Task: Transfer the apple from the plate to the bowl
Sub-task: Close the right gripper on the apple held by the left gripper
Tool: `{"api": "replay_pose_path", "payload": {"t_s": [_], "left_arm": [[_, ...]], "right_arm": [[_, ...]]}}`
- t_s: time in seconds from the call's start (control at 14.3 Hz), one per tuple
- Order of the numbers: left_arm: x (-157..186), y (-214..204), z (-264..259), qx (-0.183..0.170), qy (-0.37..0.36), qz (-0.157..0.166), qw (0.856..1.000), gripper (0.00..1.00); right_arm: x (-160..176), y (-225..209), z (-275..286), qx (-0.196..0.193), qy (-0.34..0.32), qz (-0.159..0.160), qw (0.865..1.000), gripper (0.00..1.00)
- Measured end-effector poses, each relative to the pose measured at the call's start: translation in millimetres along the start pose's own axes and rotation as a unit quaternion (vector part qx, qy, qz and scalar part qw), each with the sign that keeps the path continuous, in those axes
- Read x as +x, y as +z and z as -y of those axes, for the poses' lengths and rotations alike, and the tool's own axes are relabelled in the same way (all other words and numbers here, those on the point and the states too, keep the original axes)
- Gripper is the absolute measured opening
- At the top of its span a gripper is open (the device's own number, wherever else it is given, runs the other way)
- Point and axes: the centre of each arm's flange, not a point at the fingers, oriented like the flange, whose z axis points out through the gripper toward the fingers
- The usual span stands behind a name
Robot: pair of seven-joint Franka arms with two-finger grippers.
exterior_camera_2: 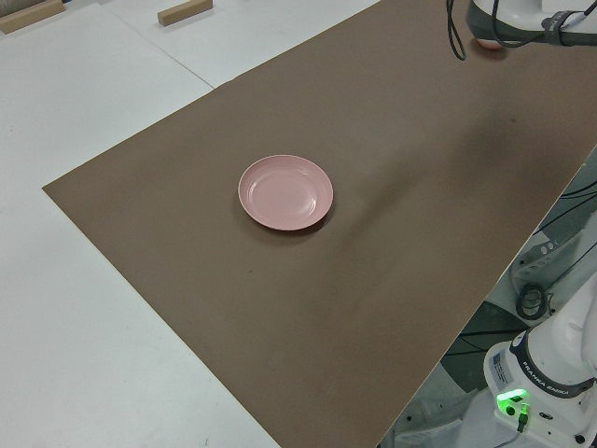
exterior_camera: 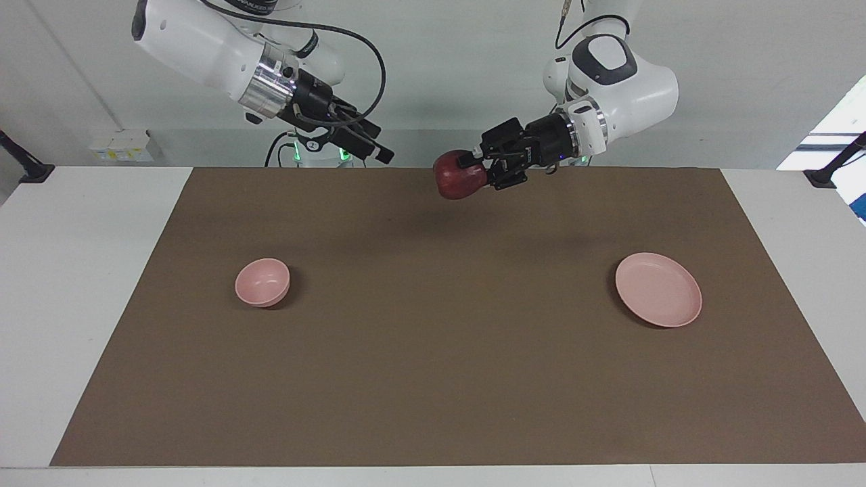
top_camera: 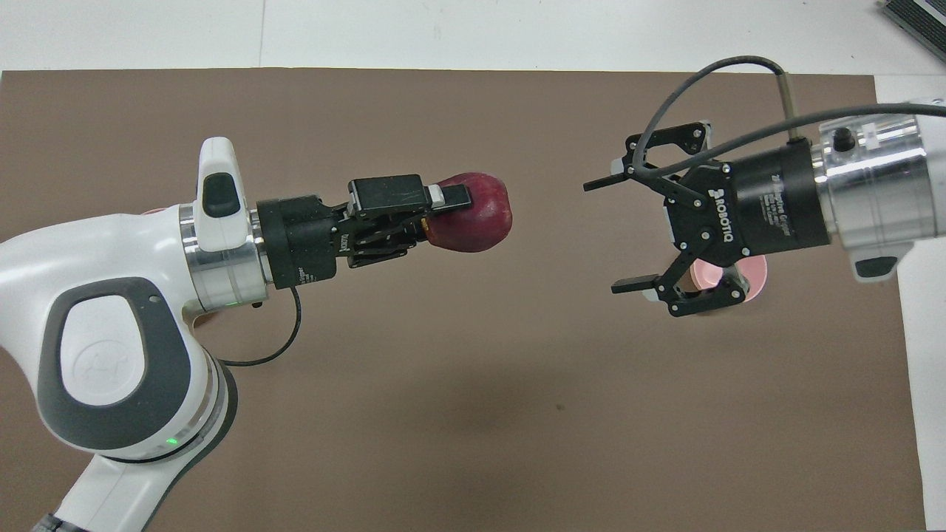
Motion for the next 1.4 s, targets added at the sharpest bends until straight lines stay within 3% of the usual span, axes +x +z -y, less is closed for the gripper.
{"api": "replay_pose_path", "payload": {"t_s": [0.49, 1.4], "left_arm": [[-29.0, 24.7, -3.6, 0.013, 0.013, -0.012, 1.000, 0.68], [-32.2, 21.4, -9.7, 0.011, 0.017, -0.017, 1.000, 0.68]], "right_arm": [[-12.5, 43.3, 19.1, 0.016, 0.000, 0.002, 1.000, 1.00], [-18.4, 76.0, 18.7, -0.009, -0.004, 0.007, 1.000, 1.00]]}}
